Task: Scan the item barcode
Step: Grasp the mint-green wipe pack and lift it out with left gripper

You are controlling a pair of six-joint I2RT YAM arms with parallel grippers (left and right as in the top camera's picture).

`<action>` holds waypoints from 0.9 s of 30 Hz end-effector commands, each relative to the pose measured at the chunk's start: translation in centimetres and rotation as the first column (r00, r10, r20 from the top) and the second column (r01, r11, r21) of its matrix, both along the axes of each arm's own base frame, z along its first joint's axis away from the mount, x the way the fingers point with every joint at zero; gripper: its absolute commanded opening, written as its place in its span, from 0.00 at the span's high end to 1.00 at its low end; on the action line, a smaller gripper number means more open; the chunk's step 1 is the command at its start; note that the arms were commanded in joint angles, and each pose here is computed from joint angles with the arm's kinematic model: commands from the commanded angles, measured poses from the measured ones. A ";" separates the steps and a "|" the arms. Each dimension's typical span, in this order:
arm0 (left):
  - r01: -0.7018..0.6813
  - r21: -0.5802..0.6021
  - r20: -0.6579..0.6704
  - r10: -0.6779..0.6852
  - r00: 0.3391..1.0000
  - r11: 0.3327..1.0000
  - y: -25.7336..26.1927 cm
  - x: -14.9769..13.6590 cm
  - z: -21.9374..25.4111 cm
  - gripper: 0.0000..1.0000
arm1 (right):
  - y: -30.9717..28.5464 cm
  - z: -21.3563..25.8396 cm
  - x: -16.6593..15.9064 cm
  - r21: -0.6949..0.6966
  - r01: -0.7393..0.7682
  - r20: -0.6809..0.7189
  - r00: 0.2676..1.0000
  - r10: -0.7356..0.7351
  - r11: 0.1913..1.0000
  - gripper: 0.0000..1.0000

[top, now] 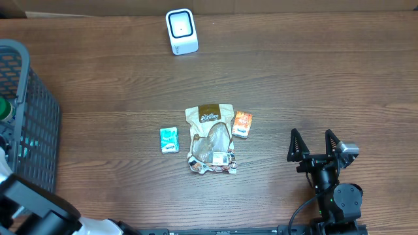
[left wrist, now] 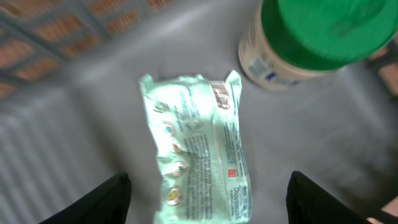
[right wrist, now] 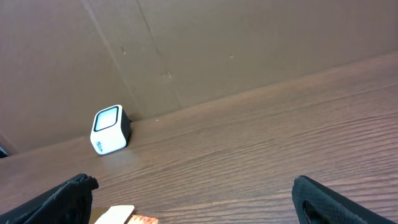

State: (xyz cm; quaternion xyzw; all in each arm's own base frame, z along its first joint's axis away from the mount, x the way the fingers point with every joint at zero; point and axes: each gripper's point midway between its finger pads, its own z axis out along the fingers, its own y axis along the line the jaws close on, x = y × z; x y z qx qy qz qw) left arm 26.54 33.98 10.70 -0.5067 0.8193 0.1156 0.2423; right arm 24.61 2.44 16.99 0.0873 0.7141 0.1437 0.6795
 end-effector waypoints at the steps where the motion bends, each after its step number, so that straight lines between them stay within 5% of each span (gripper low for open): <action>1: 0.023 -0.055 -0.036 -0.025 0.999 0.998 -0.7 0.9 -2.9 0.32 | -0.1 -0.2 0.0 0.001 0.005 0.003 1.000 -0.005 1.000 0.00; 9: 0.033 -0.119 -0.096 -0.044 0.994 0.992 -1.1 1.3 -7.3 0.17 | -0.1 -0.2 0.0 0.001 0.005 0.003 1.000 -0.005 1.000 0.00; 18: 0.046 -0.147 -0.153 -0.069 0.986 0.988 -1.3 0.8 -9.7 0.20 | -0.1 -0.2 0.0 0.001 0.005 0.003 1.000 -0.005 1.000 0.00; 21: 0.039 -0.168 -0.180 -0.070 0.981 0.985 -1.6 0.4 -10.8 0.42 | -0.1 -0.2 0.0 0.001 0.005 0.002 1.000 -0.005 1.000 0.00; 23: 0.037 -0.170 -0.185 -0.069 0.980 0.985 -1.6 0.3 -10.9 0.74 | -0.1 -0.2 0.0 0.001 0.005 0.003 1.000 -0.005 1.000 0.00; 25: 0.038 -0.167 -0.182 -0.068 0.981 0.985 -1.5 0.3 -10.7 0.93 | -0.1 -0.2 0.0 0.001 0.005 0.003 1.000 -0.005 1.000 0.00; 27: 0.038 -0.168 -0.182 -0.068 0.981 0.985 -1.4 0.4 -10.5 0.96 | -0.1 -0.2 0.0 0.001 0.005 0.003 1.000 -0.005 1.000 0.00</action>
